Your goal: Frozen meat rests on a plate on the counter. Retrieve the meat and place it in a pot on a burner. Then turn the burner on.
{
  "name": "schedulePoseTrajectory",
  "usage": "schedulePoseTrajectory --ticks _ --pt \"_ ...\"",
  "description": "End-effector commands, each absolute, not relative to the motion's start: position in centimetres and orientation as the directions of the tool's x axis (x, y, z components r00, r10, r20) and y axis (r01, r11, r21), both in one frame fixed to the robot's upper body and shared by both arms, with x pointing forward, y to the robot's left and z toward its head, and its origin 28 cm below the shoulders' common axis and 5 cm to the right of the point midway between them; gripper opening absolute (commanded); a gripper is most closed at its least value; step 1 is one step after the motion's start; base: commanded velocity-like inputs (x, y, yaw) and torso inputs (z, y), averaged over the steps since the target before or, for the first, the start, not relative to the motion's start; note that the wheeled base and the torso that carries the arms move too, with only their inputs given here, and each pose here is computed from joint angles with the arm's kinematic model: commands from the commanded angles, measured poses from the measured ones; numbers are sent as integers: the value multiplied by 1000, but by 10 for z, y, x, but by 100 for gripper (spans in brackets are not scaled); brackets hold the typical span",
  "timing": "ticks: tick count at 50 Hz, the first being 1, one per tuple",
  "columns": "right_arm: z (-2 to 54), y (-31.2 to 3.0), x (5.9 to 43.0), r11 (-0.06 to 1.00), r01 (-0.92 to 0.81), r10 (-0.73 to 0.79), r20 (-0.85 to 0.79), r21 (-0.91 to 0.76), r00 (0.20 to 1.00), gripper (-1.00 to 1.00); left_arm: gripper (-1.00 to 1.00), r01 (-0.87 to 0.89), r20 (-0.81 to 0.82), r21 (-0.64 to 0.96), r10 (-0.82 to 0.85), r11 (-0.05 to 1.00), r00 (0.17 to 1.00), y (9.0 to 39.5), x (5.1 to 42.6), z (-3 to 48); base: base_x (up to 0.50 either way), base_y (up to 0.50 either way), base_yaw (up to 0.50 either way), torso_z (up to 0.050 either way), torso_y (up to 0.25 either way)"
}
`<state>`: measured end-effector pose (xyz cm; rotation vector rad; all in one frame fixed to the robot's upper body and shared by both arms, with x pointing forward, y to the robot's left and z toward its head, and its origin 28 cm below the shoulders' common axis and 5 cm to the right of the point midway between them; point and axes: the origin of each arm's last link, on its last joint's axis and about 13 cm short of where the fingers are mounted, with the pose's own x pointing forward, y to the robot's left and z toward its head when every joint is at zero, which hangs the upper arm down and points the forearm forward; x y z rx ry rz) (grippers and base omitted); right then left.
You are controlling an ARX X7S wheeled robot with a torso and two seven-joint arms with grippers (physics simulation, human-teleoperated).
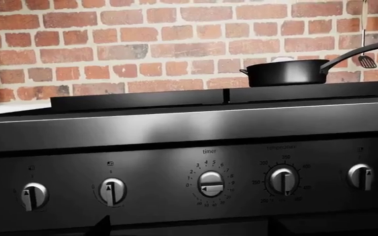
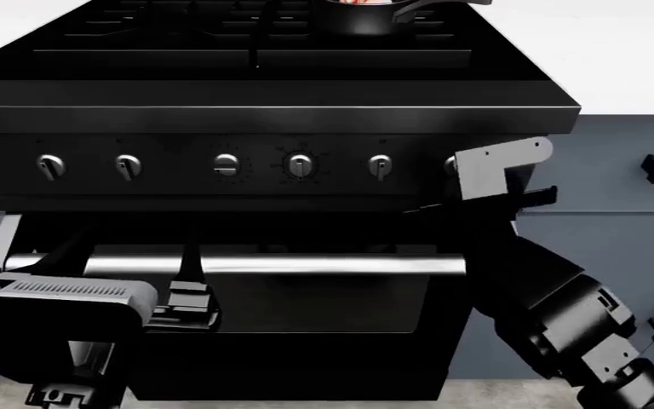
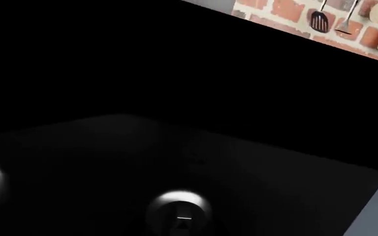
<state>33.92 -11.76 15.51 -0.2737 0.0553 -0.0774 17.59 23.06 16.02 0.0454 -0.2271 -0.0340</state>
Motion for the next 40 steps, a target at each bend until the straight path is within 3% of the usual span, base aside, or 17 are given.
schedulePoseTrajectory --ticks 1,24,40 --pt "148 -124 343 942 28 -66 -104 -334 992 -100 100 27 224 47 -37 999 974 231 176 160 12 0 7 0 0" --pt "153 -135 346 892 48 -93 -79 -449 993 -100 100 27 223 49 -37 998 974 230 176 160 13 0 7 0 0" --pt "155 -138 345 796 88 -111 -1 -598 994 -100 100 31 226 54 -43 998 973 229 176 162 12 0 6 0 0"
